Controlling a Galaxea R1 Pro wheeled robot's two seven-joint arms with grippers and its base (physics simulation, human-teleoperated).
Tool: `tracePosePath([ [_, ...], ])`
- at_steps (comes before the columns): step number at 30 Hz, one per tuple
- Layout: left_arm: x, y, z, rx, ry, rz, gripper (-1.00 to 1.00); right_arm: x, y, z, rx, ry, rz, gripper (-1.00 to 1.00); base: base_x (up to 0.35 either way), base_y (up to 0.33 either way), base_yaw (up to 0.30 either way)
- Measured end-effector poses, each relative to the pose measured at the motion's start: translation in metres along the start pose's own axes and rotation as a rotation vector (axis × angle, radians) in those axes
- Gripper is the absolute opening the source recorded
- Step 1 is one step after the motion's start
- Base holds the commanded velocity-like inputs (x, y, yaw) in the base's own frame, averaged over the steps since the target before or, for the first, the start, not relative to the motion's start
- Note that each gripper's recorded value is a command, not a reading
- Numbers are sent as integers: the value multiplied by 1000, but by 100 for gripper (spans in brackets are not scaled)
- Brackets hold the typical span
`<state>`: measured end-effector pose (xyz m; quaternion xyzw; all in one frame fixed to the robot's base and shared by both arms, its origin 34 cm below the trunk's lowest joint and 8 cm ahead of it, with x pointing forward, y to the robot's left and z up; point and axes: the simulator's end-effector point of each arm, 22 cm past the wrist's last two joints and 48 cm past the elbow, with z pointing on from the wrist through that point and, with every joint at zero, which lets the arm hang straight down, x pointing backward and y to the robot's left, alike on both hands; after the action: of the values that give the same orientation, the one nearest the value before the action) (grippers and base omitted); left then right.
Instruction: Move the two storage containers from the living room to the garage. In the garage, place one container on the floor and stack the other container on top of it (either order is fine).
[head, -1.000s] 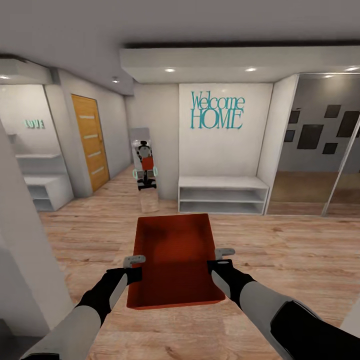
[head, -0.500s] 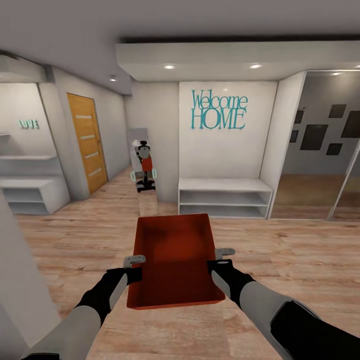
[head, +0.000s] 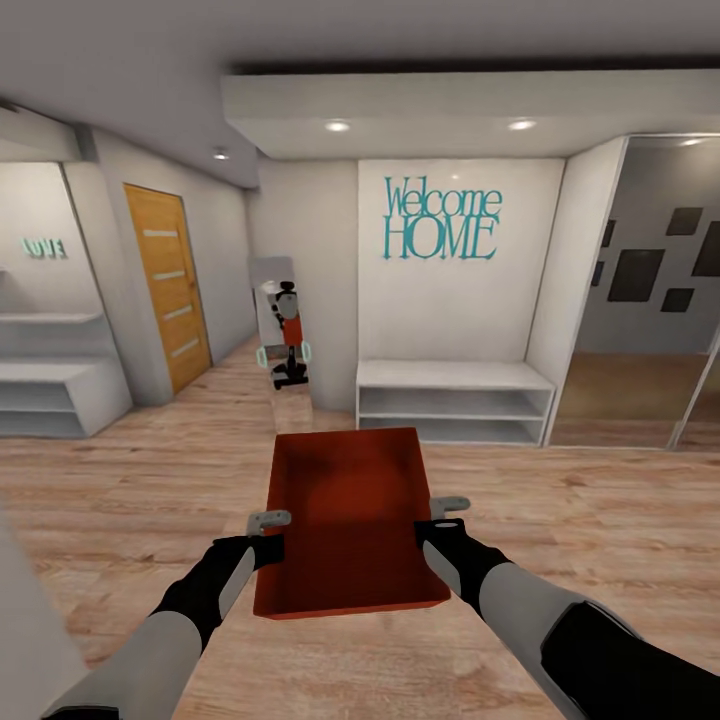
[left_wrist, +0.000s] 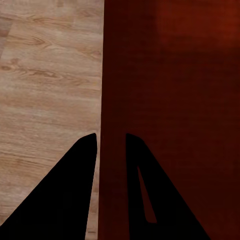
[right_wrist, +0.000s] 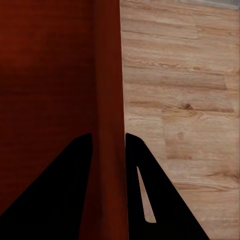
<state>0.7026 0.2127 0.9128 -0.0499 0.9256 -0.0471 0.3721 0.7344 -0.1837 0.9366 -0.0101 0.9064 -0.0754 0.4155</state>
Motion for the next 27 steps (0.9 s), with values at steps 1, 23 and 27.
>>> tracePosePath([
  [1, 0, 0, 0, 0, 0, 0, -100, 0, 0, 0, 0, 0, 0, -100, 326, 0, 0],
  [23, 1, 0, 1, 0, 2, 0, -100, 1, 0, 1, 0, 2, 1, -100, 326, 0, 62],
  [27, 2, 0, 1, -1, 4, 0, -100, 2, 0, 1, 0, 4, 0, -100, 326, 0, 254],
])
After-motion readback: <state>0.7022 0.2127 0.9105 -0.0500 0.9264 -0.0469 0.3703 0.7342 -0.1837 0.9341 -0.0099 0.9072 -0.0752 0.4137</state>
